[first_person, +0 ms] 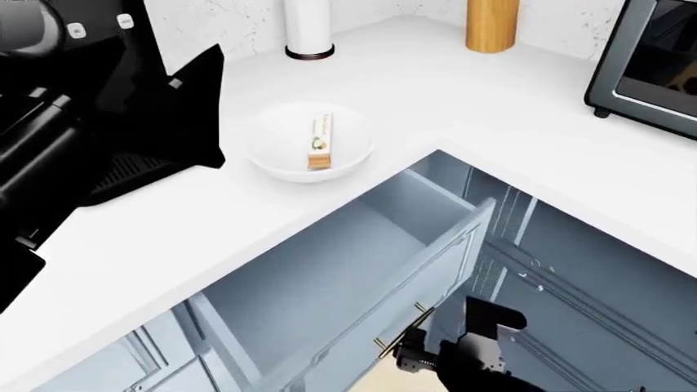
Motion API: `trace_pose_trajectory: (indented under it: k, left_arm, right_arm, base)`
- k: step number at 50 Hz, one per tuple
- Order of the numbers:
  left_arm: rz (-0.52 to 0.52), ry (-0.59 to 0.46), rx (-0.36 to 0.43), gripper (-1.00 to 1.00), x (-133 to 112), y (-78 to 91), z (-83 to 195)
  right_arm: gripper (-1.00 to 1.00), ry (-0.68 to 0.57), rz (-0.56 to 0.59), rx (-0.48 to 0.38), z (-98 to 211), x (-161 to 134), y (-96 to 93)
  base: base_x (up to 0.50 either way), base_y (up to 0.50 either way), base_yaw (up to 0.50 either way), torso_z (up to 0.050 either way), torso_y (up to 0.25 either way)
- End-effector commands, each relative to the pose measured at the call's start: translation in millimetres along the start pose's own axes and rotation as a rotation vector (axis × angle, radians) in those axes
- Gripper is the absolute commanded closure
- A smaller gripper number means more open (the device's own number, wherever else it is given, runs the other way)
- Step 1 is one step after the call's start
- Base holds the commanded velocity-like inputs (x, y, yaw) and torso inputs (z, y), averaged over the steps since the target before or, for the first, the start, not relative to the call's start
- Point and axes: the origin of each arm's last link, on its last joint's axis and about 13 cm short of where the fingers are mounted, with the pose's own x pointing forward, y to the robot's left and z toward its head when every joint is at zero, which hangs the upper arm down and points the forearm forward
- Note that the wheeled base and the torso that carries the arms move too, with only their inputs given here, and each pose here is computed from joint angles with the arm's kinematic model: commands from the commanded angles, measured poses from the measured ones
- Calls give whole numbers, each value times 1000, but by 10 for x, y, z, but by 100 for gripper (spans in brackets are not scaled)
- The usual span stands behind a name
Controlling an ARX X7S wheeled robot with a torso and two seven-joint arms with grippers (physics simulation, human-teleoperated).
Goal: Place the bar in the bowl and close the drawer.
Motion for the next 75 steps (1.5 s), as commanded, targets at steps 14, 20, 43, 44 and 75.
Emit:
trace_pose_trajectory:
  k: [14, 20, 43, 44, 75]
  left_arm:
    - [2, 13, -6, -100, -2, 4, -46]
    - [1, 20, -10, -100, 4, 9, -76]
    - [-261, 110, -115, -100, 230, -498, -453]
    - [-290, 129, -132, -100, 248, -549, -494]
    - [-523, 585, -294, -100, 831, -1321, -1767]
  right_arm:
    - [-100, 17, 254, -8, 191, 163, 566]
    - [-100, 16, 283, -23, 250, 187, 672]
    - [-100, -235, 151, 32, 344, -723, 93]
    - [-100, -250, 141, 38, 345, -779, 57]
    - [-100, -519, -40, 173, 495, -1566, -441]
  base:
    - [0, 0, 0, 0, 1]
    - [0, 0, 0, 0, 2]
    - [0, 0, 0, 0, 1]
    - [0, 0, 0, 0, 0]
    - [0, 0, 0, 0, 0]
